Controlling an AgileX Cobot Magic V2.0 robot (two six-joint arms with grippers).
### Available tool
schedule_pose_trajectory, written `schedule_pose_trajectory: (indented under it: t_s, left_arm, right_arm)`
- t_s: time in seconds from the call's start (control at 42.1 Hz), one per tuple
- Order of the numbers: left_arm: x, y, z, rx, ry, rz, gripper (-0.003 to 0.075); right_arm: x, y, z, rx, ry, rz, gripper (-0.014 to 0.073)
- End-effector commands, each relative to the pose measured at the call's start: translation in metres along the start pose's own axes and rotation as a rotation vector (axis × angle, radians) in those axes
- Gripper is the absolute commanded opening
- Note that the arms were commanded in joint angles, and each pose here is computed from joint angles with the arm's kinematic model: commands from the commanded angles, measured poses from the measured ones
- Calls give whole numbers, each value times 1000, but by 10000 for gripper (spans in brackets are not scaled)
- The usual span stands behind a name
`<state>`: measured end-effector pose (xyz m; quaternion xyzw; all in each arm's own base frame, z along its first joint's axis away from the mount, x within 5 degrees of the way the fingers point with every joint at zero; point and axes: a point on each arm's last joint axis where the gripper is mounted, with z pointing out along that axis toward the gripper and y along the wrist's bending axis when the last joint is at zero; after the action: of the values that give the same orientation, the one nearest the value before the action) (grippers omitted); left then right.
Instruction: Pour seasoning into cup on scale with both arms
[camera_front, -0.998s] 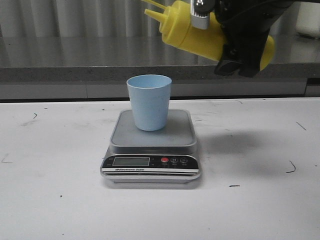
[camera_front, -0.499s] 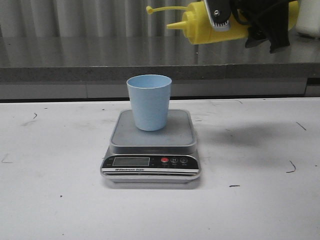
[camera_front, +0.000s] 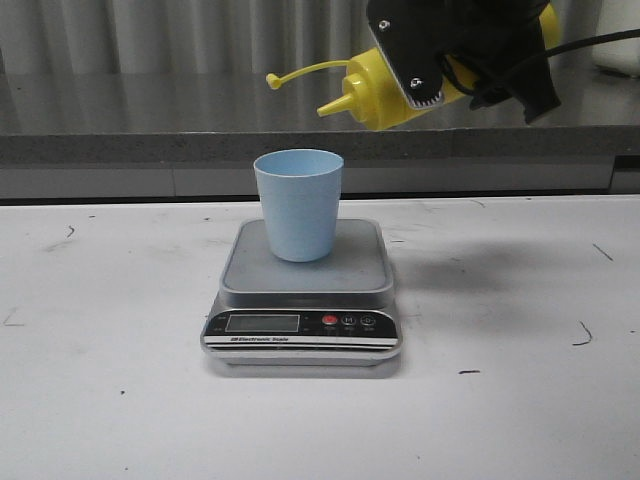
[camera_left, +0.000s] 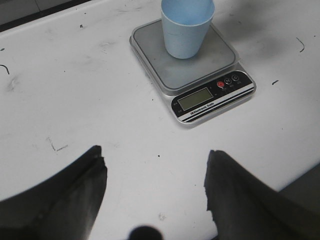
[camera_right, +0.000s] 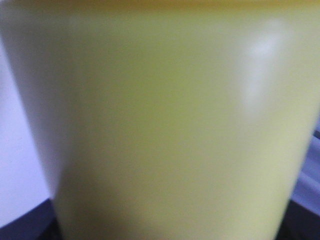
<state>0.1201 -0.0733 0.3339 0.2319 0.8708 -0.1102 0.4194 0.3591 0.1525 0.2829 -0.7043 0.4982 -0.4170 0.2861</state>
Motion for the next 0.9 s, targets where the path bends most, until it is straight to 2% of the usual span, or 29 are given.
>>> schedule_pose_trajectory:
  t_s: [0.0, 0.19, 0.356, 0.451, 0.546, 0.737, 0.879]
  left_arm:
    - [-13, -1, -6, 9, -96, 0, 427]
    - [-13, -1, -6, 9, -96, 0, 427]
    - [-13, -1, -6, 9, -96, 0, 427]
    - [-13, -1, -6, 9, -96, 0, 427]
    - [-13, -1, -6, 9, -96, 0, 427]
    - [-13, -1, -6, 9, -96, 0, 427]
    - [-13, -1, -6, 9, -96, 0, 427]
  right_arm:
    - [14, -27, -21, 111, 28, -13, 340]
    - [14, -27, -21, 111, 27, 1, 340]
    - [13, -27, -21, 114, 18, 141, 340]
    - [13, -27, -21, 116, 6, 310, 340]
    - [14, -27, -21, 117, -7, 556, 340]
    - [20, -27, -25, 122, 19, 933, 340]
    - [32, -28, -33, 128, -7, 1142, 340]
